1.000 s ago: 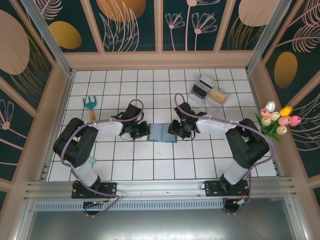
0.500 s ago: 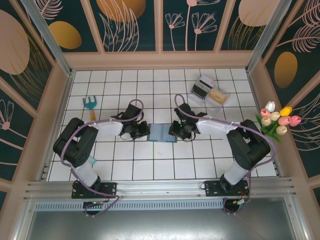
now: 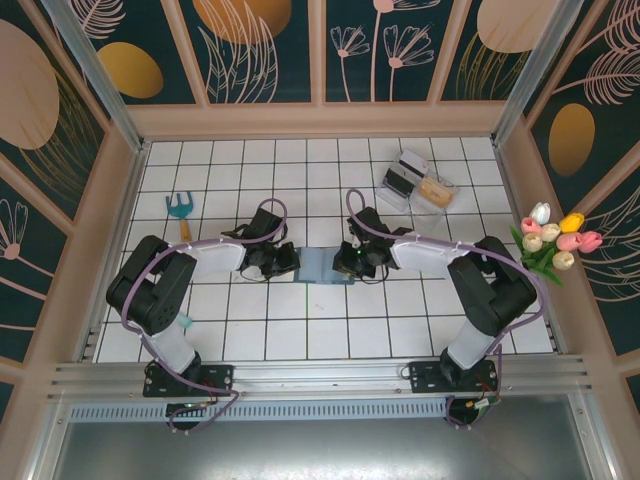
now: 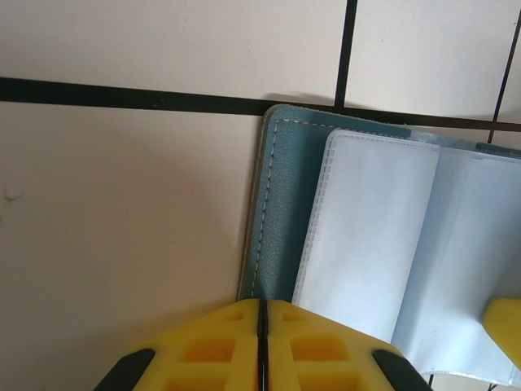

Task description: Take the credit cards out of the card holder

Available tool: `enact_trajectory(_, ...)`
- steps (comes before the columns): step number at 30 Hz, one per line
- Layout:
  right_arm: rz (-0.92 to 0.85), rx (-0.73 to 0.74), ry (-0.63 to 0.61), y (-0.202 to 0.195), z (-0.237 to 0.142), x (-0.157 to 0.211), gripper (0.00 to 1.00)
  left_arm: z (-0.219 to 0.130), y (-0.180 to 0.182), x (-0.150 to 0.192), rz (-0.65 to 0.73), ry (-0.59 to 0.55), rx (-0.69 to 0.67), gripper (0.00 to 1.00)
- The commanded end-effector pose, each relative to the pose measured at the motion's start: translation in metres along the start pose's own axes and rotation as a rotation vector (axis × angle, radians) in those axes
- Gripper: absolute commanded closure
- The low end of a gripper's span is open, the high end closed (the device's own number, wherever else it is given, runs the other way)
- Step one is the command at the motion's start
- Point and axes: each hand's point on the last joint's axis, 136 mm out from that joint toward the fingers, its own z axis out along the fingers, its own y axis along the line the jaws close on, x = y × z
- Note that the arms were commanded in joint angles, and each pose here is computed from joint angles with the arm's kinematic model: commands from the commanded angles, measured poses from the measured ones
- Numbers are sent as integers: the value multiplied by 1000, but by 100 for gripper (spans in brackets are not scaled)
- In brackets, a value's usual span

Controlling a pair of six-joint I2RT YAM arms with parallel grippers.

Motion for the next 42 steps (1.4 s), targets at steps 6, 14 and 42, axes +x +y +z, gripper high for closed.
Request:
enact_trajectory(6, -71, -242, -5, 52, -14, -3, 87, 3, 8, 10, 4, 32, -14, 90)
enact_trajectory(14, -96, -311, 0, 70, -15, -7, 77, 1, 6, 10, 11, 33, -10, 90)
enact_trajectory(42, -211, -325, -343, 86, -94, -47, 75, -91, -31, -45, 125, -262, -91, 71)
